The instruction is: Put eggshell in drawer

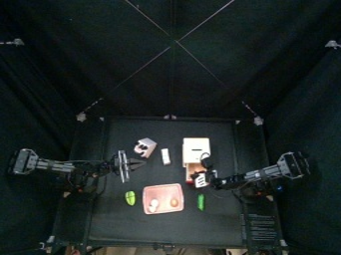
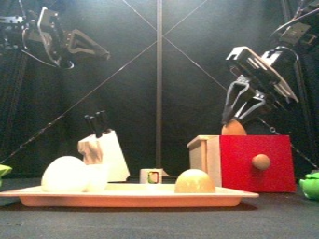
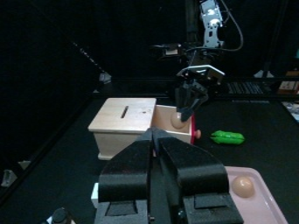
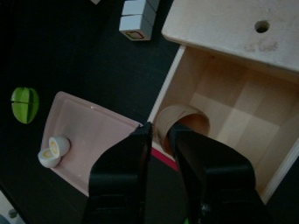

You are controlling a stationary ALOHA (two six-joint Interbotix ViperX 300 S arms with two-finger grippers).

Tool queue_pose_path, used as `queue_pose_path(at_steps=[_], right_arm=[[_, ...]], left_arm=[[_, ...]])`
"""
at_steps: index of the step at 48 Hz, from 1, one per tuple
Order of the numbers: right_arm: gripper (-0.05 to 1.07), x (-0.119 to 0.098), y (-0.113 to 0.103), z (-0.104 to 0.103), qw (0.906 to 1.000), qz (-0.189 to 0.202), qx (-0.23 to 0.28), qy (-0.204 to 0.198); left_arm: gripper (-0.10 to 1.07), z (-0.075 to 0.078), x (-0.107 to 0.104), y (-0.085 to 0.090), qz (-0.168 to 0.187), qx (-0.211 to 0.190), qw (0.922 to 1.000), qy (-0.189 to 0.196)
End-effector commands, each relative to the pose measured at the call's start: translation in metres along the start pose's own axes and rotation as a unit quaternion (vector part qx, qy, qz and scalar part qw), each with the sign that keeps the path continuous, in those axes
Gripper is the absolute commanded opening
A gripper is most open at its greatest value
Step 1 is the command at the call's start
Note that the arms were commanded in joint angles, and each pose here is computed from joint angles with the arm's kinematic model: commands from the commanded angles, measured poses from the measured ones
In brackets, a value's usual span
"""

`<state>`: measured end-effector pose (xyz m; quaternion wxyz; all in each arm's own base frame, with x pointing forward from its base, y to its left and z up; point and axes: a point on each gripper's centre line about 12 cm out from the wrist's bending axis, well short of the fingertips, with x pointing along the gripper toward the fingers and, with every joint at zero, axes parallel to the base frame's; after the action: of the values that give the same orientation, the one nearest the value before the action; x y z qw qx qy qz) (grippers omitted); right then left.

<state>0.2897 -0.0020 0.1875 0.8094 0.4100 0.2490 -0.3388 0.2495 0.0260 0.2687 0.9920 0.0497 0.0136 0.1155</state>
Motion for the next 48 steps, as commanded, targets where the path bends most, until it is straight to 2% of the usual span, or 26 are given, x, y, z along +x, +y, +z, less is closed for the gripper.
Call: queue_pose_path(at_steps=[1,25,48], right_arm=[[0.66,-0.0032,0.0036,0.0038,1.0000,0.008,0.004,-0.003],[0.67,-0.0032,0.0040,0.0000,0.9996,0.010,0.024,0.013],[0.67,-0.0034,0.0042,0.0011,0.9995,0.010,0.027,0.013]], left_arm=[[0.48,0.0056,0.0013,0.0012,0.003,-0.002,1.0000,-0.009],[0.48,0.0055,0.0014,0.0016,0.004,-0.001,1.0000,-0.009],[0.48,0.0049,0.0012,0.0016,0.004,-0.001,1.0000,-0.008]])
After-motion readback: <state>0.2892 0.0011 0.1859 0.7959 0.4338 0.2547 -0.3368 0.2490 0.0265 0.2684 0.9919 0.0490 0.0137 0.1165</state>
